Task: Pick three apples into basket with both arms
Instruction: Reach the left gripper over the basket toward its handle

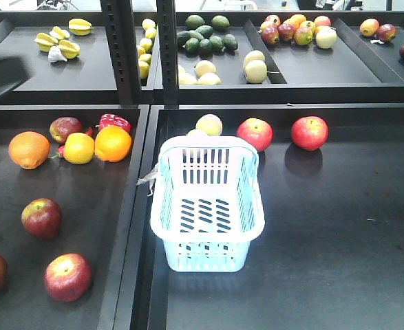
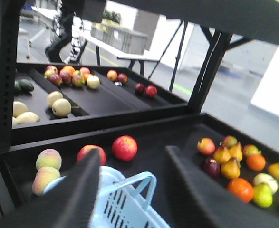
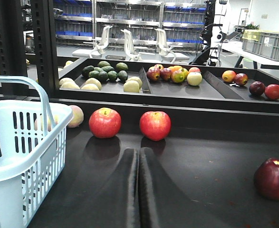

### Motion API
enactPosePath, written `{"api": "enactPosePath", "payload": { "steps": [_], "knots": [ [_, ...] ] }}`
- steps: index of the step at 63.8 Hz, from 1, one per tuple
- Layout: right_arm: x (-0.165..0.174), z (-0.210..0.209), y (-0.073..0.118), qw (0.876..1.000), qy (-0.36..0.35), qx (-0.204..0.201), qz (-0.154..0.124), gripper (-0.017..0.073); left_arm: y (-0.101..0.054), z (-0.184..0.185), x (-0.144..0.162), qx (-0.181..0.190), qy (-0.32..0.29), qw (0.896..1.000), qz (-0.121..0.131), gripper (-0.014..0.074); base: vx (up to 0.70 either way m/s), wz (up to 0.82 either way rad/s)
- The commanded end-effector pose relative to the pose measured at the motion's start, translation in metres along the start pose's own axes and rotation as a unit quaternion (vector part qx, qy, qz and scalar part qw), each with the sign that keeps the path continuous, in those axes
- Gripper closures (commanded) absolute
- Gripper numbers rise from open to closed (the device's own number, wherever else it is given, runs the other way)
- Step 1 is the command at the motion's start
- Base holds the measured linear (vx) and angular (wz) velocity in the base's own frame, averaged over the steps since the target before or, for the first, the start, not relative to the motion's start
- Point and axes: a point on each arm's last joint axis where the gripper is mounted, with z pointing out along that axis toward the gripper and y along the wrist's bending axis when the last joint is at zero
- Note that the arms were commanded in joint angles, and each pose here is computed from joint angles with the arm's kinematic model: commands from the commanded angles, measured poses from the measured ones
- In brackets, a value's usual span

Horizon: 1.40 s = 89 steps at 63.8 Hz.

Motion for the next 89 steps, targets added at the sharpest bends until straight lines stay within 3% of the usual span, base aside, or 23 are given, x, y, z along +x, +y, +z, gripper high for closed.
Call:
{"api": "enactPosePath", "payload": {
  "steps": [1,9,15,27,38,50,66,89],
  "knots": [
    [-0.002,0.0,0.0,0.999,-0.033,0.002,-0.008,0.0561,0.014,0.027,-0.023,0.04,-0.007,0.999,0.023,0.0038,0.0,0.0],
    [-0.002,0.0,0.0,0.999,-0.033,0.002,-0.008,0.0561,0.037,0.07,-0.034,0.125,0.024,0.992,0.027,-0.0039,0.0,0.0],
    [-0.002,0.0,0.0,0.999,-0.033,0.002,-0.008,0.0561,0.052,0.105,-0.037,0.172,0.06,0.982,0.053,-0.0032,0.0,0.0],
    [-0.002,0.0,0.0,0.999,-0.033,0.002,-0.008,0.0561,0.07,0.173,-0.022,0.217,0.152,0.954,0.139,0.002,0.0,0.0],
    [-0.002,0.0,0.0,0.999,-0.033,0.002,-0.008,0.0561,0.073,0.227,0.004,0.258,0.215,0.931,0.143,0.0045,0.0,0.0],
    [-0.002,0.0,0.0,0.999,-0.033,0.002,-0.008,0.0561,0.068,0.262,0.031,0.268,0.254,0.915,0.166,0.0045,0.0,0.0],
    [-0.002,0.0,0.0,0.999,-0.033,0.002,-0.008,0.0561,0.062,0.273,0.053,0.263,0.301,0.895,0.2,0.0045,0.0,0.0],
    [-0.002,0.0,0.0,0.999,-0.033,0.002,-0.008,0.0561,0.068,0.289,0.092,0.274,0.344,0.879,0.185,0.0047,0.0,0.0]
  ]
}}
